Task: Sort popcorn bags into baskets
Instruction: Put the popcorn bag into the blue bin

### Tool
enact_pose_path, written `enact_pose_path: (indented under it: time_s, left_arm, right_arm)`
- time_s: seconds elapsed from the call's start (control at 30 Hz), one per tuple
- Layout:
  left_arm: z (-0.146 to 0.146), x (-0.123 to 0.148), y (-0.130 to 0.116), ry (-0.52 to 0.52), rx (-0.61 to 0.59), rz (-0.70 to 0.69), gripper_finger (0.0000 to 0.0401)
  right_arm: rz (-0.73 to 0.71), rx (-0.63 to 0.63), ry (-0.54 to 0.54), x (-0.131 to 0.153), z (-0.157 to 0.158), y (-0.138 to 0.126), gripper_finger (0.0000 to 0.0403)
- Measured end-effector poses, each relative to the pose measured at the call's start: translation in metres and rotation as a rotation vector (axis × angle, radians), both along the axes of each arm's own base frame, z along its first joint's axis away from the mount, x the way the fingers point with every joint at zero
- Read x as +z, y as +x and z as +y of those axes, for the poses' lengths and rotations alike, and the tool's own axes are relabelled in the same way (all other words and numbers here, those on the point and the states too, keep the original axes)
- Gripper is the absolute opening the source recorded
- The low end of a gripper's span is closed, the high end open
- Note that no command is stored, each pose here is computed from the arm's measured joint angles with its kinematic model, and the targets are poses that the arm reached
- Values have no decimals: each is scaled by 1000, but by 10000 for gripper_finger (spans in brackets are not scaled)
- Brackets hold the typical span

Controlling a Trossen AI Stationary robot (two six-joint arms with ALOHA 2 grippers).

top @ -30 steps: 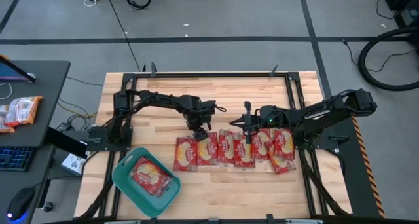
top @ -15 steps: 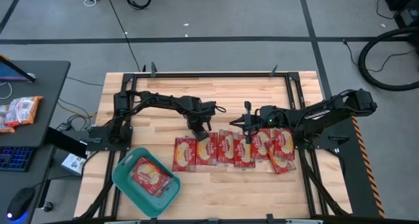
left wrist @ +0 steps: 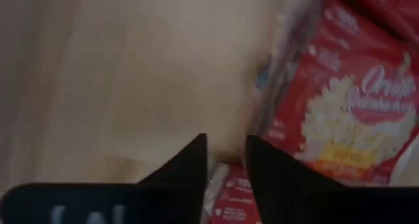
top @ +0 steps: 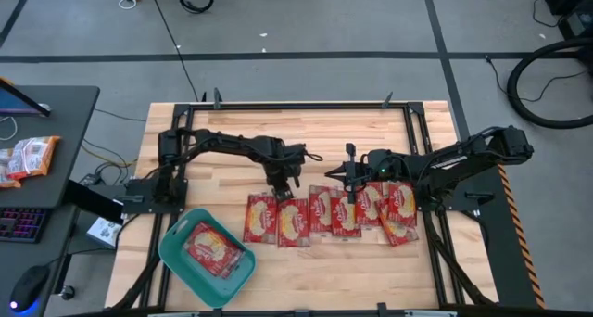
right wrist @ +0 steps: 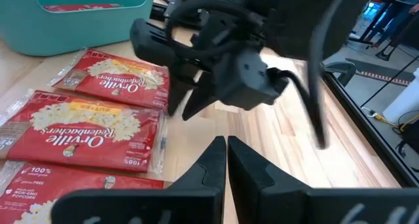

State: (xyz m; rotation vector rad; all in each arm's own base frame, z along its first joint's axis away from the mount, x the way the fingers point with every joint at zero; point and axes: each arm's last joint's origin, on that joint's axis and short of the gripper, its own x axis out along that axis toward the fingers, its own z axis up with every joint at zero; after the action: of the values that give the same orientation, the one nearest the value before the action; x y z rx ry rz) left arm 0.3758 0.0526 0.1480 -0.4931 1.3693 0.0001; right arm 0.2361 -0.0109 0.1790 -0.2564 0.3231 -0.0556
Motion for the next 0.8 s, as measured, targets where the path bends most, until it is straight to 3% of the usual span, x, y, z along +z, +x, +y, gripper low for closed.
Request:
enact_pose_path:
  time_s: [0.13, 0.27, 0.47, 0.8]
  left_arm:
    - [-1, 0, 0, 11, -69, -20, 166]
    - [0, 1, 0, 5, -71, -21, 186]
    - [-4, -8, 4, -36, -88, -36, 181]
    - [-19, -13, 6, 21, -143, -26, 169]
  right_arm:
    - [0, 0, 0, 0, 0, 0, 20]
    - [0, 0, 1, 0, 0, 0, 20]
    - [0, 0, 1, 0, 0, 0, 20]
    - [-4, 0, 1, 0, 0, 0, 20]
